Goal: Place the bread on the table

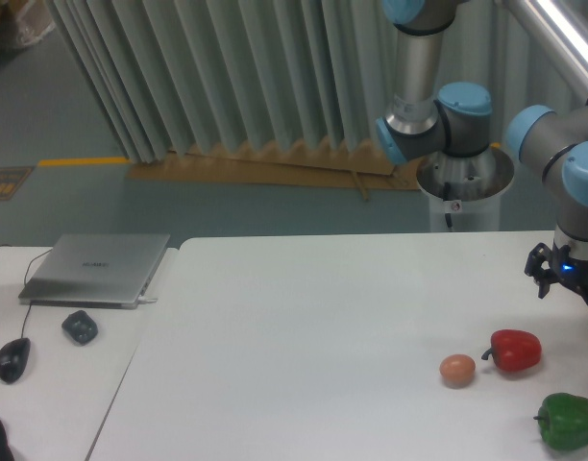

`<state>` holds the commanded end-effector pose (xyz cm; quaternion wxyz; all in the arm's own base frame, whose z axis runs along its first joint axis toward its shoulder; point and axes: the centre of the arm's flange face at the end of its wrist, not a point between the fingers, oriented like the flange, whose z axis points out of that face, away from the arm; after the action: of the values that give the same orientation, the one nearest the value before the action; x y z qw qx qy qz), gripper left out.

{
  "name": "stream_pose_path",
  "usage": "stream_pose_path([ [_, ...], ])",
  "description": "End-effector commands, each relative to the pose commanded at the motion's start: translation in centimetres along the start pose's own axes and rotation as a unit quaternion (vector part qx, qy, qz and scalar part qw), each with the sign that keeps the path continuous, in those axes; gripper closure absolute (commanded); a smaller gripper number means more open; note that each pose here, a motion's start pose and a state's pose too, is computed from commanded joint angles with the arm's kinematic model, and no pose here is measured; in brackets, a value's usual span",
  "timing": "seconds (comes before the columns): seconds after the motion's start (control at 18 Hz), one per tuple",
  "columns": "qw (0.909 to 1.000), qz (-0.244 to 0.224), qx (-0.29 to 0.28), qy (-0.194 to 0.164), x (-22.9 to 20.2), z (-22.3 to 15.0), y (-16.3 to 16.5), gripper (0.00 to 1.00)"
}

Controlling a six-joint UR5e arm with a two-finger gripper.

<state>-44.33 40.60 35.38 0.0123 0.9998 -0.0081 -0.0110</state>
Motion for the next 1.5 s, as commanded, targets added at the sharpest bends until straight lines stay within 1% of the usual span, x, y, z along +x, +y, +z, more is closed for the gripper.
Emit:
stream_pose_path([
  [0.06,0.9999,-0.003,0.002,0.016,-0.6,-1.2,0.9,0.00],
  [0.33,0.9999,-0.001,0.003,0.015,-0.8,-1.7,1.3,0.00],
  [0.5,0.9995,0.024,-0.002,0.020,-0.9,-2.1,1.5,0.00],
  [0.67,0.9977,0.062,-0.006,0.027,-0.9,-2.3,1.6,0.00],
  [0.83,0.9967,0.077,-0.007,0.027,-1.3,-2.4,2.4,0.00],
  [1.06,0.9922,0.121,-0.007,0.027,-1.3,-2.4,2.3,0.00],
  [1.22,0.9918,0.124,-0.009,0.028,-1.4,-2.4,2.7,0.00],
  [1.28,0.9900,0.138,-0.009,0.030,-1.5,-2.3,2.8,0.00],
  [1.33,0.9863,0.162,-0.011,0.029,-1.5,-2.3,2.9,0.00],
  [1.44,0.9745,0.221,-0.028,0.029,-2.0,-2.0,3.7,0.00],
  [1.5,0.9744,0.221,-0.030,0.029,-2.0,-2.0,3.7,0.00],
])
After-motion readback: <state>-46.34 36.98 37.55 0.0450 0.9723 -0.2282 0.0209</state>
